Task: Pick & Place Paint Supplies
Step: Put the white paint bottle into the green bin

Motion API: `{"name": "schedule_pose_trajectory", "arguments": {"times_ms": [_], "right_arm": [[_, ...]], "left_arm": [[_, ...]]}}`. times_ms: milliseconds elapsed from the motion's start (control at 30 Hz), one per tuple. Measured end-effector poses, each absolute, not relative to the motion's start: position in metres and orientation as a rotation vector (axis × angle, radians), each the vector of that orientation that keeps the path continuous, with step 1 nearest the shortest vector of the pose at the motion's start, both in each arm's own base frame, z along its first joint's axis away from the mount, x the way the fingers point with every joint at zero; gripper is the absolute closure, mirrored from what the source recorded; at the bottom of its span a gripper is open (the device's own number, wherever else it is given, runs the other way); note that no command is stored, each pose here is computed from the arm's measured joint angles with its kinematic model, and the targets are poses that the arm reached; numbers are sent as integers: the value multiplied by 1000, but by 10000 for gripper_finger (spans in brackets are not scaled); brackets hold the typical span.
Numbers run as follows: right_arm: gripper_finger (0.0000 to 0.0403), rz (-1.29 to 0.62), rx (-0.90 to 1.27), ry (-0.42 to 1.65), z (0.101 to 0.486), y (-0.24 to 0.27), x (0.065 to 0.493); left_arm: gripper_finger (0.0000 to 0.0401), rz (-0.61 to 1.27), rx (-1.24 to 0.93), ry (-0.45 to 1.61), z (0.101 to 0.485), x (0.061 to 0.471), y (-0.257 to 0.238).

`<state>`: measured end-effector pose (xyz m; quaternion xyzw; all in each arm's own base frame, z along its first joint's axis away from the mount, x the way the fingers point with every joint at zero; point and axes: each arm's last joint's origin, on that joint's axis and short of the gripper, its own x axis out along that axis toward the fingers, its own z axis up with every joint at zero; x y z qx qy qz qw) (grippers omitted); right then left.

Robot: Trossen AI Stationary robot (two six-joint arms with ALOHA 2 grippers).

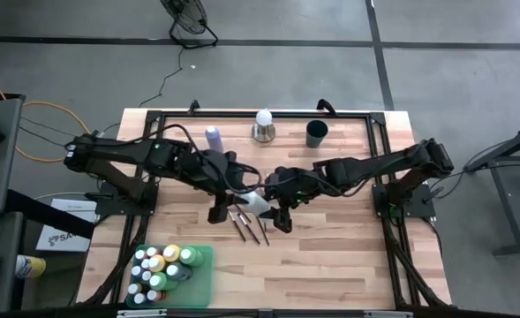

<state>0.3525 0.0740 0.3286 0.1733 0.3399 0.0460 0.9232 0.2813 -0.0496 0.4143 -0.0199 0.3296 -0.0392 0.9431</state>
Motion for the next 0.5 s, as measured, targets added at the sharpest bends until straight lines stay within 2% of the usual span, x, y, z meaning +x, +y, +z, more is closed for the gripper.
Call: {"name": "schedule_pose_trajectory", "arguments": {"times_ms": [267, 500], "right_arm": [[164, 126, 370, 698, 337, 86, 342], [164, 45, 366, 690, 337, 88, 338]], "left_arm": [[284, -67, -9, 757, 412, 264, -57], [284, -110, -28, 852, 409, 249, -71]]}}
